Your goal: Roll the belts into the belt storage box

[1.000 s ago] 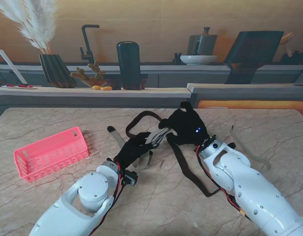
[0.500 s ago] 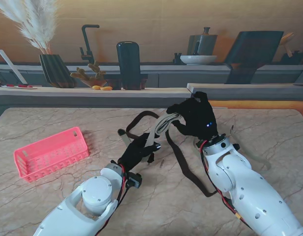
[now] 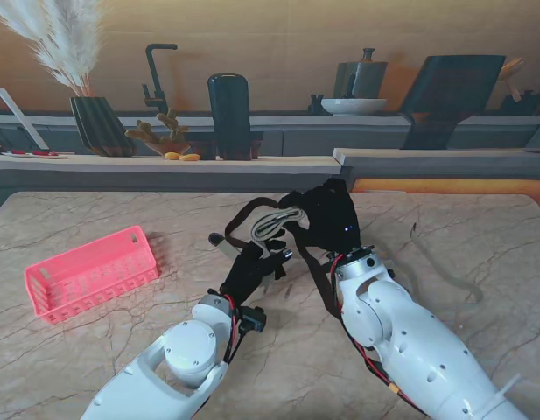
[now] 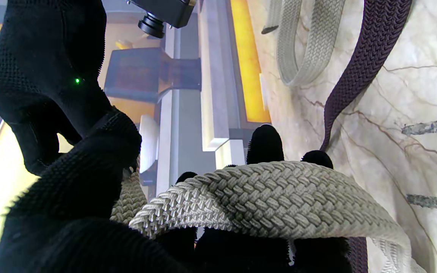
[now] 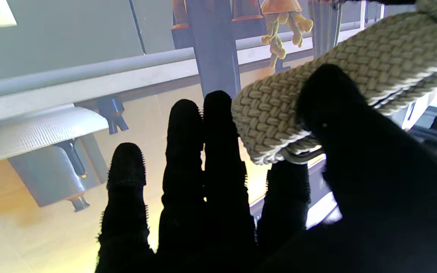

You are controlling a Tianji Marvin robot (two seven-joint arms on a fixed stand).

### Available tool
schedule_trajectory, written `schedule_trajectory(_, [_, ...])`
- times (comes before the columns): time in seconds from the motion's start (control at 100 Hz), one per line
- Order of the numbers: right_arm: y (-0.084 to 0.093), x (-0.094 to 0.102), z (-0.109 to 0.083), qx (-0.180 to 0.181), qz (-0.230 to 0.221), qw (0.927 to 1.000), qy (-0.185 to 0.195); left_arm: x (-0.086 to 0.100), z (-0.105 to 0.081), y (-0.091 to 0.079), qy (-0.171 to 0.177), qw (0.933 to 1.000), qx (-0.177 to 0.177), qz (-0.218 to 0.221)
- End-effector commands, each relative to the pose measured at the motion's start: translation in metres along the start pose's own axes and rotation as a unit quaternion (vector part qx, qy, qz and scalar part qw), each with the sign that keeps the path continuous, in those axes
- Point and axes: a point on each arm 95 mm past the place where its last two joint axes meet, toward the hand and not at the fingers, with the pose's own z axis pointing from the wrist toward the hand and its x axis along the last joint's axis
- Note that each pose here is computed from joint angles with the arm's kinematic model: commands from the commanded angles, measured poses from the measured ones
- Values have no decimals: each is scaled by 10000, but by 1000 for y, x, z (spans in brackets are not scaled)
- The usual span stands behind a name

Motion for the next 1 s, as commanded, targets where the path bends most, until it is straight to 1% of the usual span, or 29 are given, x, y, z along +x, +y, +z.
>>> schedule_trajectory(0.0, [-9, 12, 0, 91, 266, 9996, -94, 4, 2, 7, 91, 9999, 31, -35])
schedule_trajectory(0.09, [-16, 16, -2, 196, 441, 9987, -160, 5, 3, 7, 189, 9996, 185, -41])
schedule_trajectory(0.31, [-32, 21, -7, 560, 694, 9959, -150, 7, 3, 3, 320, 9985, 445, -11])
schedule_trajectory(0.48, [-42, 27, -10, 780, 866, 9931, -93, 7, 3, 0, 372, 9973, 639, 2])
schedule_trajectory(0.62, [-49, 36, -14, 914, 1176, 9888, -111, 8, 4, -2, 345, 9962, 791, 60])
schedule_trajectory(0.82, [-52, 41, -19, 966, 1294, 9869, -20, 8, 5, -5, 245, 9951, 951, 79])
schedule_trajectory(0.9, [-52, 41, -22, 974, 1343, 9861, -13, 8, 4, -6, 216, 9945, 1026, 10])
schedule_trajectory(0.99, [-50, 41, -25, 1064, 1408, 9843, 1, 9, 4, -8, 187, 9936, 1111, -90])
